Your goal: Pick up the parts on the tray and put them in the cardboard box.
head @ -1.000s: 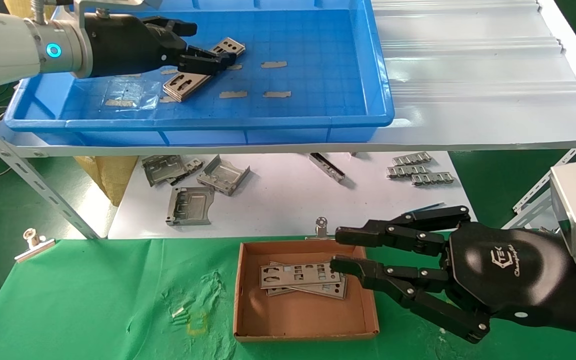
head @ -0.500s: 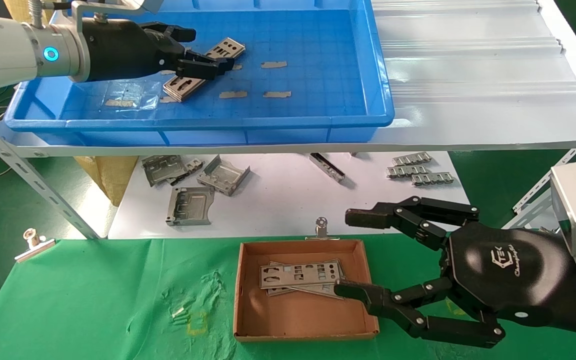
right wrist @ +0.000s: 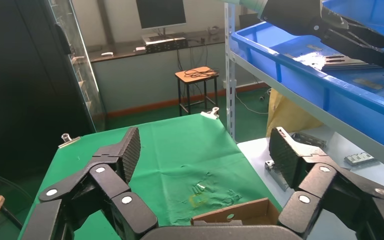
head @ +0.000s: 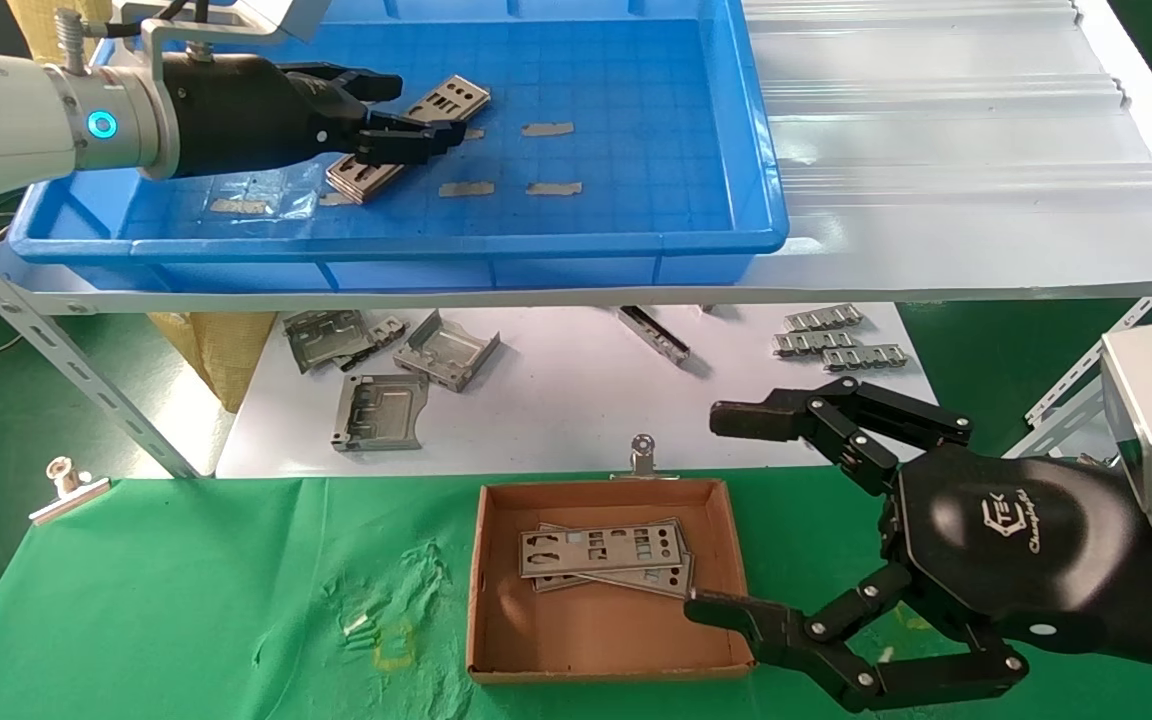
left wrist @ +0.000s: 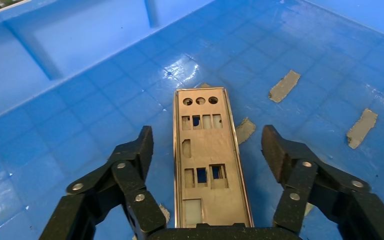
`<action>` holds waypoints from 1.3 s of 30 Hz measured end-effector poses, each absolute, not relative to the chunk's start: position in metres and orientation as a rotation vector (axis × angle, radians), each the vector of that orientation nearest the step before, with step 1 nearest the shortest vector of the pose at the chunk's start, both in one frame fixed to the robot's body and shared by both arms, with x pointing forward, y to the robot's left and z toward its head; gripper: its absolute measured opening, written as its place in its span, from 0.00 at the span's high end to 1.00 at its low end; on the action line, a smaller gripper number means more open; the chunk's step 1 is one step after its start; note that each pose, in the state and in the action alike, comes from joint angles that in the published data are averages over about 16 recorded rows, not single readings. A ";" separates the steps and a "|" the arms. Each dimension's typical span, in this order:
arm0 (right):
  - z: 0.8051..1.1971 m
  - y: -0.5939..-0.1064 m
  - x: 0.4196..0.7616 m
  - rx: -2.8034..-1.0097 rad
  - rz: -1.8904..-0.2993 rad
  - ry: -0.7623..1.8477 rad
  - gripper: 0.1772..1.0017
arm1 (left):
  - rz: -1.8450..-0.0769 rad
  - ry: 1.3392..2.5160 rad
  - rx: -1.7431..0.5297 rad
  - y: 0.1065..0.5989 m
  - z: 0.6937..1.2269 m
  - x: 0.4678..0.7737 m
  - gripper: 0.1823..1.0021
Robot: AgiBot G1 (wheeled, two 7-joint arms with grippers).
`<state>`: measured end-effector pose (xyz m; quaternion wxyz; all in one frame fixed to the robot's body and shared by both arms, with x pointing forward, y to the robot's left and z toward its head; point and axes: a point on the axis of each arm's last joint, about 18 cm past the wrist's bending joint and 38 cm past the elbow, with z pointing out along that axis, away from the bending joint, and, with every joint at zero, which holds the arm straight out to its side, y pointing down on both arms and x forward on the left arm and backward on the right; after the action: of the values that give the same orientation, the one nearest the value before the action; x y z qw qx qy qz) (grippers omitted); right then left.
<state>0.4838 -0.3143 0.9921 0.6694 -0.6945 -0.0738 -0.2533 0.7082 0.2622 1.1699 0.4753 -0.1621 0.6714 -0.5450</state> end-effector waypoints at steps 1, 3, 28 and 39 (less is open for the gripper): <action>0.992 -0.314 0.484 -1.566 -0.571 -0.166 0.11 | -1.332 1.641 -0.395 0.262 1.170 0.708 0.21; 0.992 -0.314 0.484 -1.566 -0.571 -0.166 0.08 | -1.330 1.640 -0.393 0.262 1.170 0.709 0.25; 0.992 -0.314 0.484 -1.566 -0.571 -0.166 0.00 | -1.329 1.580 -0.337 0.258 1.191 0.703 0.68; 0.992 -0.314 0.484 -1.566 -0.571 -0.166 0.00 | -1.369 1.569 -0.229 0.259 1.216 0.679 0.68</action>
<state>0.4838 -0.3143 0.9921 0.6694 -0.6945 -0.0738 -0.2533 0.6791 0.2591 1.2159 0.5000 -0.0948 0.6486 -0.5659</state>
